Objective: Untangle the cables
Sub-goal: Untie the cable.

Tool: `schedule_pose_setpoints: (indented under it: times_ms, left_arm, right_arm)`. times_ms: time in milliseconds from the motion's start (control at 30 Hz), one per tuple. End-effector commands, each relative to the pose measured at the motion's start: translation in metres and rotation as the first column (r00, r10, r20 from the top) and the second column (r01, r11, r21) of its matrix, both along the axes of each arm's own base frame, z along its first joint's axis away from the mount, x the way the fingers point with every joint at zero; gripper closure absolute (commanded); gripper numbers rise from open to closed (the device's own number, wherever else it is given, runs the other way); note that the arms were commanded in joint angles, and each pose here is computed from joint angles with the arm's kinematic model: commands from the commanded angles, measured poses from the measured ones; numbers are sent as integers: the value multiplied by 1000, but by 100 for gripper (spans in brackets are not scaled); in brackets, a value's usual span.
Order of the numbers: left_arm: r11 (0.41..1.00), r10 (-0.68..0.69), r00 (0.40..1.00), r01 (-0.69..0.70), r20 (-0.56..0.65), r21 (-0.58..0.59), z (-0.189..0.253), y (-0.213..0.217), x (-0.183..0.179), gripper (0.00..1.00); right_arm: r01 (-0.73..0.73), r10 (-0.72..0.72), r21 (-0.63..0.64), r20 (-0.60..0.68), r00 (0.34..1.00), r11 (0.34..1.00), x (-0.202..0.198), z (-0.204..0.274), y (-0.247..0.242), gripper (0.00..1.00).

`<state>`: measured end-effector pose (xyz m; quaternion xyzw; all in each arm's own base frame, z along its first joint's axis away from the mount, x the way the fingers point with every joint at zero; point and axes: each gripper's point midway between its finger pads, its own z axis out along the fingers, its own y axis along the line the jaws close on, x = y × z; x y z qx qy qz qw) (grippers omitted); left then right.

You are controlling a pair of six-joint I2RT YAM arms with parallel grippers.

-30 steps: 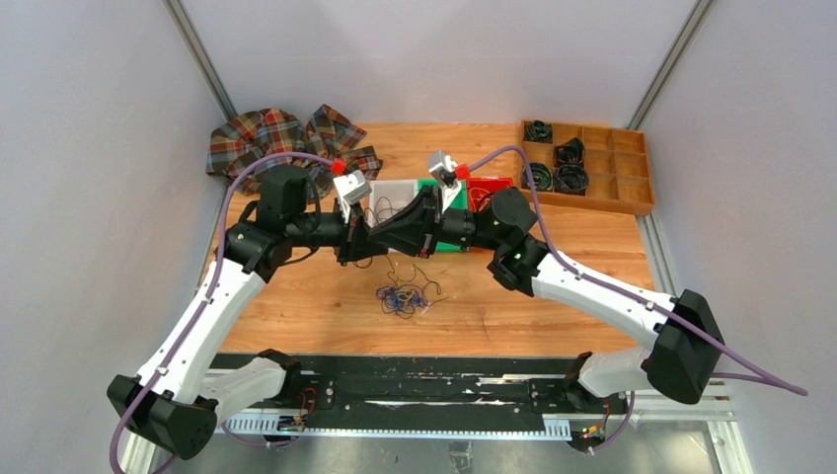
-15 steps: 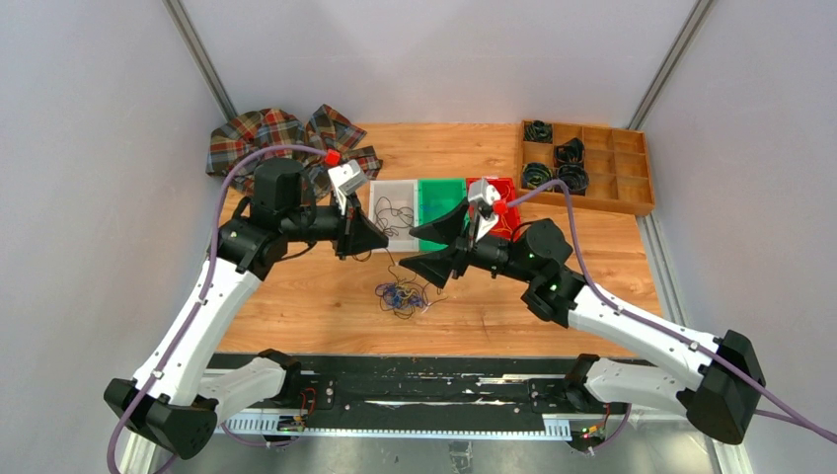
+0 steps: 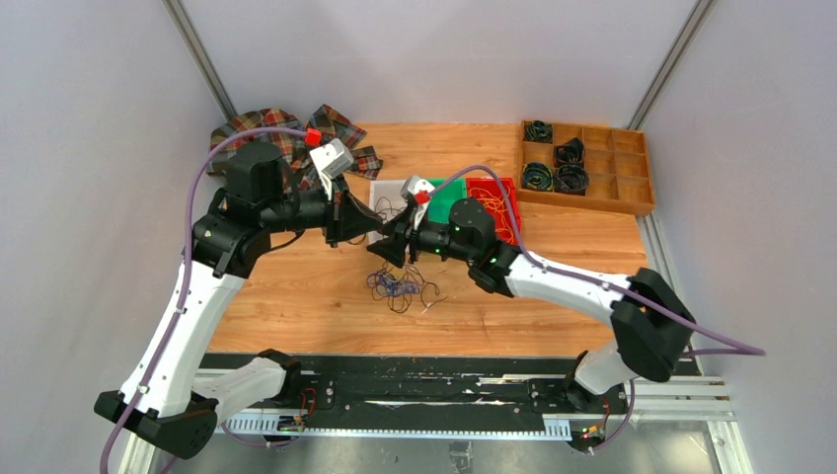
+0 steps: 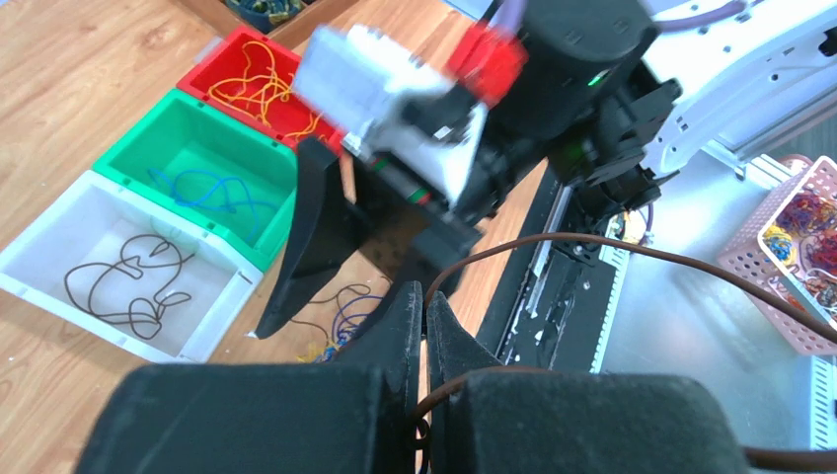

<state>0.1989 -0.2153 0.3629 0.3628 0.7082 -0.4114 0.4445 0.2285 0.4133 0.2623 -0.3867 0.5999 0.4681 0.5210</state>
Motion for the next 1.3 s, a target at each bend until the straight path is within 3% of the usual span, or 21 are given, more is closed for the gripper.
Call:
schedule_pose_setpoints:
  times_ms: [0, 333, 700, 1000, 1267]
  left_arm:
    - [1000, 4, 999, -4, 43, 0, 19, 5, -9, 99]
    - [999, 16, 990, -12, 137, -34, 70, 10, -19, 99]
    - [991, 98, 941, -62, 325, -121, 152, 23, -28, 99]
    - [962, 258, 822, -170, 508, -213, 231, 42, -18, 99]
    - [893, 416, 639, -154, 646, -423, 310, 62, -33, 100]
  right_arm:
    - [21, -21, -25, 12, 1000, 999, 11, -24, 16, 53]
    - [76, -96, -148, -130, 987, 986, 3, -130, -8, 59]
    - [92, -143, -204, -252, 957, 975, -18, -187, -36, 62]
    - [111, -177, -234, -285, 942, 966, -36, -206, -63, 59]
    - [103, -188, -280, -295, 937, 954, -45, -219, -75, 58]
